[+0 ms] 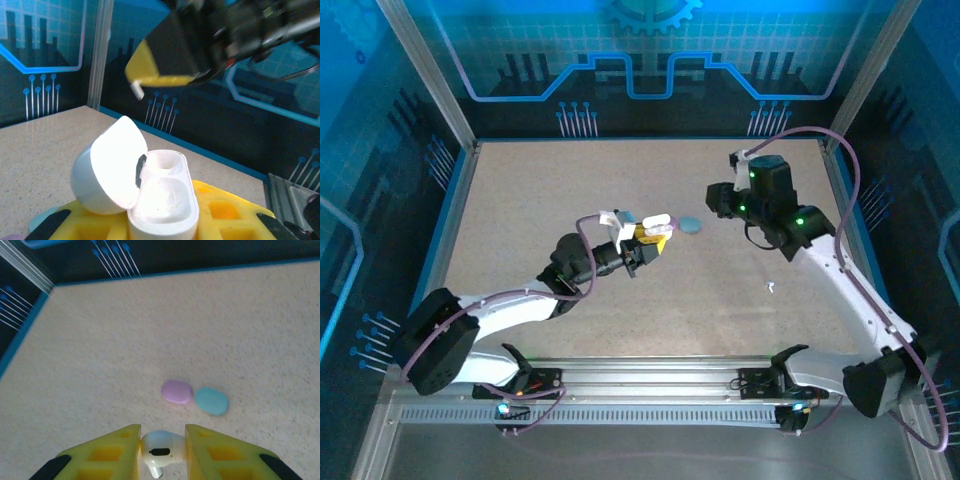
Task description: Insert the wireless bluetooth earbuds into the charging case
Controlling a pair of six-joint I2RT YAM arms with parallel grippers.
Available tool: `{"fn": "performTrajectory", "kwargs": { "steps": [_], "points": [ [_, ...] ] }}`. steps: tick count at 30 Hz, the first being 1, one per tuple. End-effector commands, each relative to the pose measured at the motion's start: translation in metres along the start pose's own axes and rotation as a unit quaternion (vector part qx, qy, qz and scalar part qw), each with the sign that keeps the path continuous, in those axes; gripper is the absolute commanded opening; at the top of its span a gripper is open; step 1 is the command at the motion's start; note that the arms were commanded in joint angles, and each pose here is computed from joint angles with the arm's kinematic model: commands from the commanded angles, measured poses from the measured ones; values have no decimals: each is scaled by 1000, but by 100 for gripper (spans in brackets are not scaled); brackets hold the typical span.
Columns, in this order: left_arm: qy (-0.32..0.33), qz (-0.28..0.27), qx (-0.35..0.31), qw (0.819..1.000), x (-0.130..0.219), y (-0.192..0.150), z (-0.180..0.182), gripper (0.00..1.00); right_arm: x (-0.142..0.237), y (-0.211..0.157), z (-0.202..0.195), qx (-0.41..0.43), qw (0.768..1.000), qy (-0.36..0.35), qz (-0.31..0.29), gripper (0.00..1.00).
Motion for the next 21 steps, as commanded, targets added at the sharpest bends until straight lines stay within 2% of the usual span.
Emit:
{"fn": "performTrajectory", "kwargs": {
  "steps": [1, 11, 21],
  "points": [
    [17, -68, -12, 997, -10, 16, -5, 22, 13, 9, 10, -6, 998, 16, -56, 28],
    [30, -108, -21, 993, -27, 14, -8, 22, 32, 12, 41, 6, 982, 134, -130, 29],
    [28, -137, -47, 989, -33, 18, -14, 22, 22, 6, 76, 48, 972, 195, -120, 29]
  ]
}}
Point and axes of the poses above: each hand's point on the last joint's axis, 136 mm out from that joint toward the fingers, its own x axis back along the fingers, its own z axis along the line the jaws close on, y = z × x, the point moved 10 cm from there along x, back along the fingers, and after that the axes turned 13 degrees about x, right-handed, at the moved point
